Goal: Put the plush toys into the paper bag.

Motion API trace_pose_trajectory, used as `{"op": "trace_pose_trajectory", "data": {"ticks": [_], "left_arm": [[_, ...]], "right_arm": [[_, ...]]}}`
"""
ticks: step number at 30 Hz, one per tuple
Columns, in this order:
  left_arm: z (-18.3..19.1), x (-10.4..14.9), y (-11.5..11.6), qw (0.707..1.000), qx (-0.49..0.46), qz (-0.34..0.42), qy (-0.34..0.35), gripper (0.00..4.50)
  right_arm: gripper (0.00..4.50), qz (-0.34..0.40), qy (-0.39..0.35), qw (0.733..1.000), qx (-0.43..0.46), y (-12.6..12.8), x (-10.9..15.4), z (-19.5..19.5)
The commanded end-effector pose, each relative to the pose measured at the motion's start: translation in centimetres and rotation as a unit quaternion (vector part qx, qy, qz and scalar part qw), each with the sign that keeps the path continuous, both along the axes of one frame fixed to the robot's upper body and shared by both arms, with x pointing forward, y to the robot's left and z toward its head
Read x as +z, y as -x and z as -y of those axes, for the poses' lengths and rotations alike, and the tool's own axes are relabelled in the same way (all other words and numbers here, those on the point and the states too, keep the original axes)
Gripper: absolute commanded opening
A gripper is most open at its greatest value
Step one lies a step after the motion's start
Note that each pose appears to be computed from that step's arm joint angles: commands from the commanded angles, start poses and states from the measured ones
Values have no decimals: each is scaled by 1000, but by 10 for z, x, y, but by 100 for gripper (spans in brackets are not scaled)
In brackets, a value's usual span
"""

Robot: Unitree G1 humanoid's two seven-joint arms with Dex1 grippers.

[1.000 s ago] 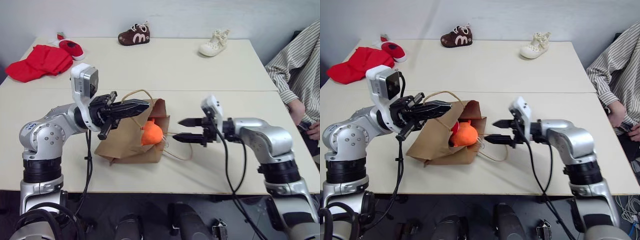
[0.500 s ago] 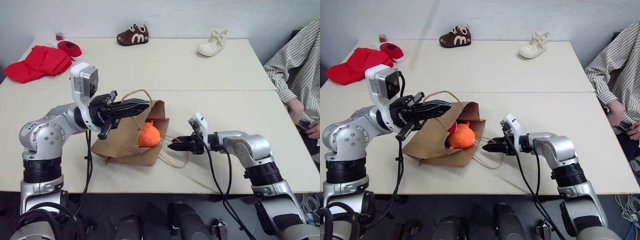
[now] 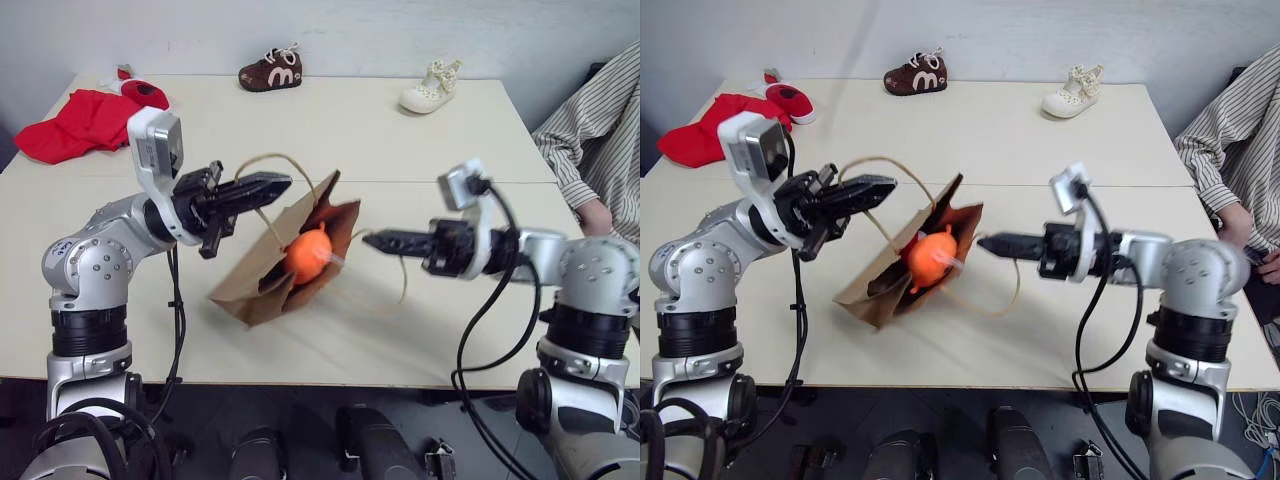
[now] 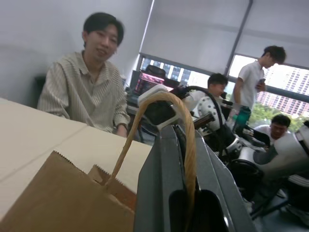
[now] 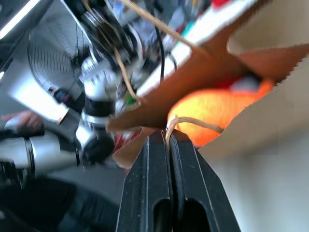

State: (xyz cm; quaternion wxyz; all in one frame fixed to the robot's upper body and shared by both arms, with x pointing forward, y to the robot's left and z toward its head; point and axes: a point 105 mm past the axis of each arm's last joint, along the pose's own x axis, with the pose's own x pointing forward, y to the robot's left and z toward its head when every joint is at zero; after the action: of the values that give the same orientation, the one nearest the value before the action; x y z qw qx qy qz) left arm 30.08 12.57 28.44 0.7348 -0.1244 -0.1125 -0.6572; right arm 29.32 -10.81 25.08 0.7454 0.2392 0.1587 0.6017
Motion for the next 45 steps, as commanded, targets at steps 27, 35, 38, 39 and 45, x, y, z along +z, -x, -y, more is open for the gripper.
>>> {"op": "trace_pose_trajectory", "data": {"ticks": [27, 35, 38, 39, 45], "left_arm": [[-77, -57, 5, 961, 117, 11, -249, 448], [-42, -81, 42, 973, 93, -3, -209, 450], [-22, -78, 43, 978, 115, 10, -175, 450], [-17, -77, 42, 979, 123, 13, -164, 450], [7, -87, 39, 979, 149, 6, -141, 450]], "right_arm": [[450, 48, -51, 989, -129, 7, -1, 85], [220, 251, 165, 952, -55, 21, -88, 25], [112, 314, 159, 935, -47, 19, -90, 0], [76, 325, 155, 932, -47, 19, -91, -7], [1, 364, 143, 920, -34, 13, -94, -53]]}}
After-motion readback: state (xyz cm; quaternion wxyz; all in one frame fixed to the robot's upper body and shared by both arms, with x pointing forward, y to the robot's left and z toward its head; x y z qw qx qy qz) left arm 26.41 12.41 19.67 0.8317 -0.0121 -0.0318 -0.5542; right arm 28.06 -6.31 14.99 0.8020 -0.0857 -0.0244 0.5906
